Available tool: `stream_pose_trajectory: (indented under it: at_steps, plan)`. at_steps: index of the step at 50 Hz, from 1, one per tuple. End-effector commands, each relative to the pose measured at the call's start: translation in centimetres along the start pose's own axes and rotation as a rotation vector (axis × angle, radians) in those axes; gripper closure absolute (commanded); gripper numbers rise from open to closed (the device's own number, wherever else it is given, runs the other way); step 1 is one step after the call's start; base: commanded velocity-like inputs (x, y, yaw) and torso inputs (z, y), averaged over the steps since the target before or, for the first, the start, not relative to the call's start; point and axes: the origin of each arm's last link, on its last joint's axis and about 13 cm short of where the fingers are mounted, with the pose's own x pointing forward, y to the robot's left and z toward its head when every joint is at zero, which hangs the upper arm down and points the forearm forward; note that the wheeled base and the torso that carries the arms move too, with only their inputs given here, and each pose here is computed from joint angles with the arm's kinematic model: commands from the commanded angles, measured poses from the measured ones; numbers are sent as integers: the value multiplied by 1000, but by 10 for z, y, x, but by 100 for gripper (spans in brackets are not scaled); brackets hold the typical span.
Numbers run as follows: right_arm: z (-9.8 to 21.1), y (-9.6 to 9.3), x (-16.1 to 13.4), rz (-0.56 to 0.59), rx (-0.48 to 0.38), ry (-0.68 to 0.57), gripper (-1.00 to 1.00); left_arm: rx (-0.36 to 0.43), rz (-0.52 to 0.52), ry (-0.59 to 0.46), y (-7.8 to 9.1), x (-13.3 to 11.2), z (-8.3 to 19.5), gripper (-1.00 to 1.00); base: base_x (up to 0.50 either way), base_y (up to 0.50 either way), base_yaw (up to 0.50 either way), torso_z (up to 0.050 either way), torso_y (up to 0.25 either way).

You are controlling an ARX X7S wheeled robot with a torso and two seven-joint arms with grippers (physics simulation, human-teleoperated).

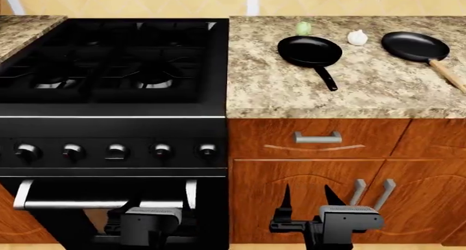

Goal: Place both pans onto different burners. Then place the brussel sprout and the dumpling on different pans.

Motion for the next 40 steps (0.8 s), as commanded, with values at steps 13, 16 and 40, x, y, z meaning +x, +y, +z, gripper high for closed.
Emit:
stream_pose_trajectory:
  at_steps: [13,16,40]
  plan:
    - [-4,-1,1,-15,-1,22,-100,16,-3,15,-1,0,-4,-100,0,-500,0,0,0]
    - [-4,-1,0,-20,-3,24,-100,15,1,17,0,0,-4,-100,0,-500,0,0,0]
    - [-3,-2,0,-29,-29,27,-100,41,25,45,1,1,-7,-100,0,-500,0,0,0]
